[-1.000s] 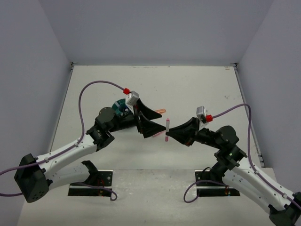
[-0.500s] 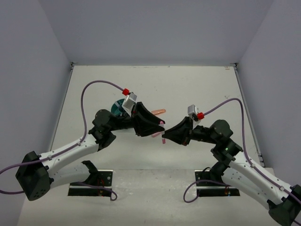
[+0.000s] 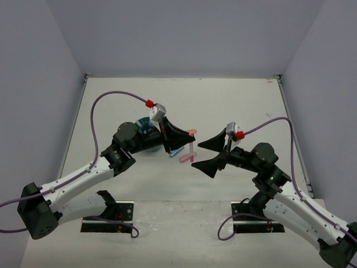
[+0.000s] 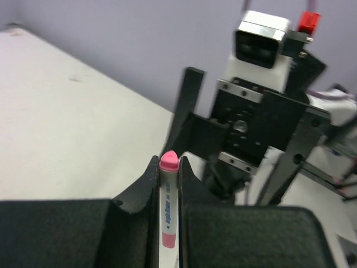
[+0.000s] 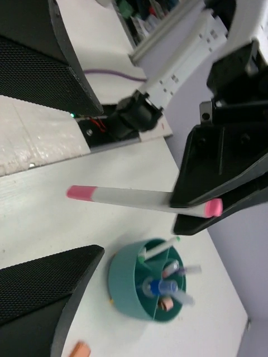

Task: Sort the stationery into containers
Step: Pick up the pen from the center of the board, then place the pen in the storage box.

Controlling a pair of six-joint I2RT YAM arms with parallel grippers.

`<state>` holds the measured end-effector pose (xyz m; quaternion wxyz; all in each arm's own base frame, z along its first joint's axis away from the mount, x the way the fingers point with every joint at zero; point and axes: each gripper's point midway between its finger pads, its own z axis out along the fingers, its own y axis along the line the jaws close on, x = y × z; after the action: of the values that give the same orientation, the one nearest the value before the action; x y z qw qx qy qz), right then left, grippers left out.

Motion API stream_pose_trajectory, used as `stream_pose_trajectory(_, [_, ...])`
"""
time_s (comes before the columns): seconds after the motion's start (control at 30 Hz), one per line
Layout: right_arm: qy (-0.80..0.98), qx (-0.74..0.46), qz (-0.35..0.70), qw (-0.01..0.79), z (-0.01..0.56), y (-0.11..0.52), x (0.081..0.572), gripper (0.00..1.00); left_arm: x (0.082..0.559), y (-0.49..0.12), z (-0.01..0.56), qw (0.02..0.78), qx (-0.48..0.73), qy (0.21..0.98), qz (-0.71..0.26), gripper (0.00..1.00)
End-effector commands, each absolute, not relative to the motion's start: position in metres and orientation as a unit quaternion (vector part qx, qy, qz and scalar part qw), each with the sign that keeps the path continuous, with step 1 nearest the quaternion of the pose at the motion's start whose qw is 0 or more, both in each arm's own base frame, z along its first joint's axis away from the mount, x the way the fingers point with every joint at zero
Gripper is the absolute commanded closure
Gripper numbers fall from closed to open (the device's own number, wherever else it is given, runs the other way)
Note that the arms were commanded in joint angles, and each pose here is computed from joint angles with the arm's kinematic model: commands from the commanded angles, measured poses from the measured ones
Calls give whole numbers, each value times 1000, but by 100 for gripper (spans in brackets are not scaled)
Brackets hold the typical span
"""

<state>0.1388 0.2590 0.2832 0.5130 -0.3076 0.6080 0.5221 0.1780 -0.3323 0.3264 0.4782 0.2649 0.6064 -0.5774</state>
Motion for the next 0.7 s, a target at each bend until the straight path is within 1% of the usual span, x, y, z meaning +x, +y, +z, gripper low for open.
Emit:
stream_pose_trajectory(0.0, [683, -124, 402, 598, 285, 214, 205, 1, 281, -227, 304, 637, 53, 725, -258, 100])
stream_pose_trajectory(0.03, [692, -97, 387, 602, 281, 207, 212, 1, 292, -198, 299, 657, -3, 727, -198, 100])
stream_pose_trajectory(0.07, [698, -79, 376, 604, 277, 201, 216, 1, 296, -180, 296, 668, -36, 725, -163, 100])
stream_pose_trajectory(0.23, [704, -72, 372, 601, 268, 198, 216, 1, 300, -121, 292, 699, -143, 698, -52, 100])
stream_pose_trajectory(0.4, [705, -70, 376, 597, 262, 199, 214, 1, 297, -96, 281, 715, -197, 670, -16, 100])
stream_pose_trajectory(0.5, [707, -71, 378, 594, 258, 200, 214, 1, 296, -84, 256, 701, -232, 673, 25, 100])
stream_pose_trajectory(0.67, [707, -77, 380, 592, 257, 201, 212, 1, 303, -78, 227, 691, -264, 672, 31, 100])
